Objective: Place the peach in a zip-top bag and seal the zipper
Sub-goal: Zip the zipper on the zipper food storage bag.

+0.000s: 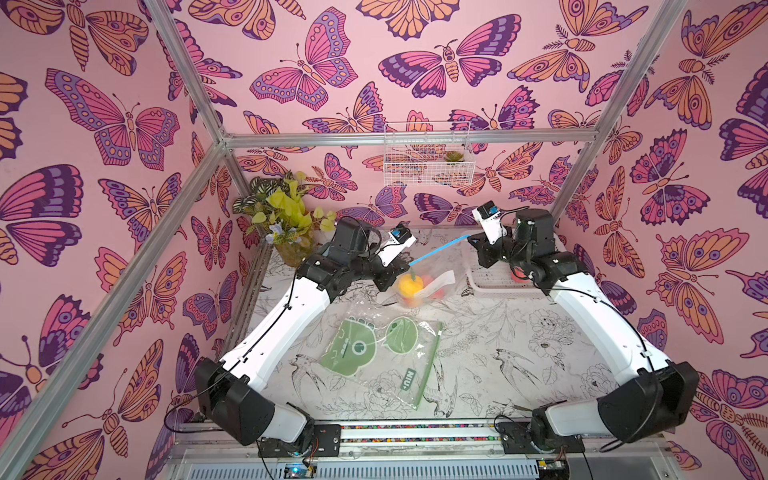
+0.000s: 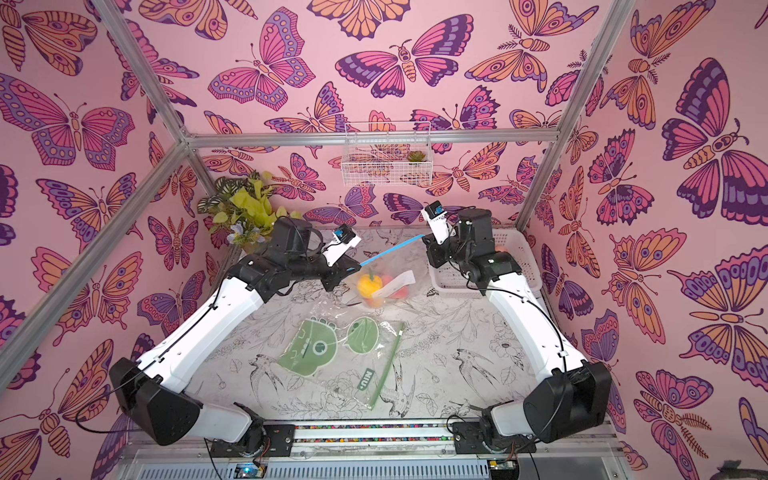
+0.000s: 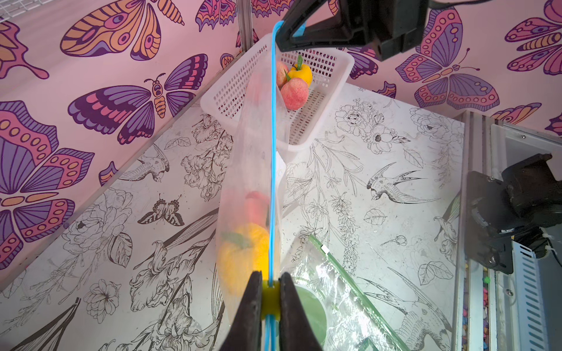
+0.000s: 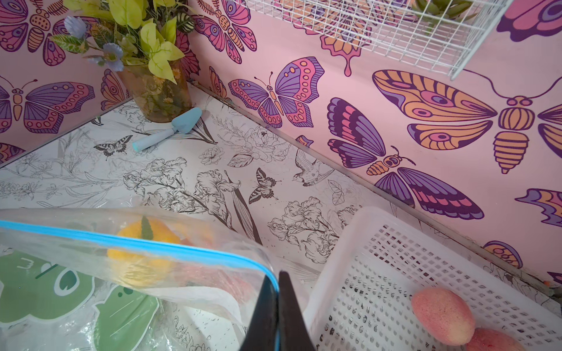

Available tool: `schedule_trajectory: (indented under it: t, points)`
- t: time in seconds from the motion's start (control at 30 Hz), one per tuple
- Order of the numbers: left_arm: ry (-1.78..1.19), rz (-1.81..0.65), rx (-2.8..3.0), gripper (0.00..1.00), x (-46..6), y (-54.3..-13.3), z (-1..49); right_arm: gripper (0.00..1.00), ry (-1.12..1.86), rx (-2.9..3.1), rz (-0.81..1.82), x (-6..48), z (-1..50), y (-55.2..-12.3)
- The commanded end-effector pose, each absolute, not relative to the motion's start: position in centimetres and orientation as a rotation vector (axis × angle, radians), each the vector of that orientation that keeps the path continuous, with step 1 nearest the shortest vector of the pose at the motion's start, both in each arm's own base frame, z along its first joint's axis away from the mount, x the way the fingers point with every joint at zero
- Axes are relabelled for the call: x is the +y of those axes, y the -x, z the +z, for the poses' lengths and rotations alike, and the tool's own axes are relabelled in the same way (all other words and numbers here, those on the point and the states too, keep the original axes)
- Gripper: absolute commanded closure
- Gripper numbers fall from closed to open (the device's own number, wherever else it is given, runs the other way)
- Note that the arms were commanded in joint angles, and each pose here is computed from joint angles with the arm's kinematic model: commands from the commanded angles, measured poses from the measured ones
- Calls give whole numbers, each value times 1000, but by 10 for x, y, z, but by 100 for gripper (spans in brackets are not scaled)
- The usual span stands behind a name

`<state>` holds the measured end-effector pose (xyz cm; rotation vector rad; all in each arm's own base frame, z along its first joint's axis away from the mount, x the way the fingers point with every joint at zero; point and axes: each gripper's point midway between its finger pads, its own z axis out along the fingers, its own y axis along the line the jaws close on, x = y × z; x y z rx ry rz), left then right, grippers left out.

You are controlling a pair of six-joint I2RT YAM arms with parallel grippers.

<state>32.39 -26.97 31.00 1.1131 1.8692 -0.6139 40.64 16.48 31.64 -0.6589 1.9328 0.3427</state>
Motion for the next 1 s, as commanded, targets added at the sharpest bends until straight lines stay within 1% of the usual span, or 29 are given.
schedule_trajectory:
  t: [0.0,0.37,0.67,0.7,0.8,0.87,0.97]
  points:
    - [-1070,-587,1936,88,-252,-318,302,100,564,1926,252,145,326,-422]
    - [-1030,-563,1957,88,-240,-314,294,100,568,1928,262,146,326,-422]
    - [-1023,-593,1949,87,-242,-313,295,100,603,1916,309,154,327,-417]
    - [-1022,-600,1939,85,-243,-313,298,100,617,1909,323,156,327,-416]
    - [-1026,-621,1911,69,-248,-315,308,100,653,1885,360,163,329,-411]
    - [-1024,-629,1893,61,-251,-319,315,100,670,1872,373,166,330,-408]
    - [-1026,-640,1860,52,-257,-326,326,100,691,1864,385,169,329,-406]
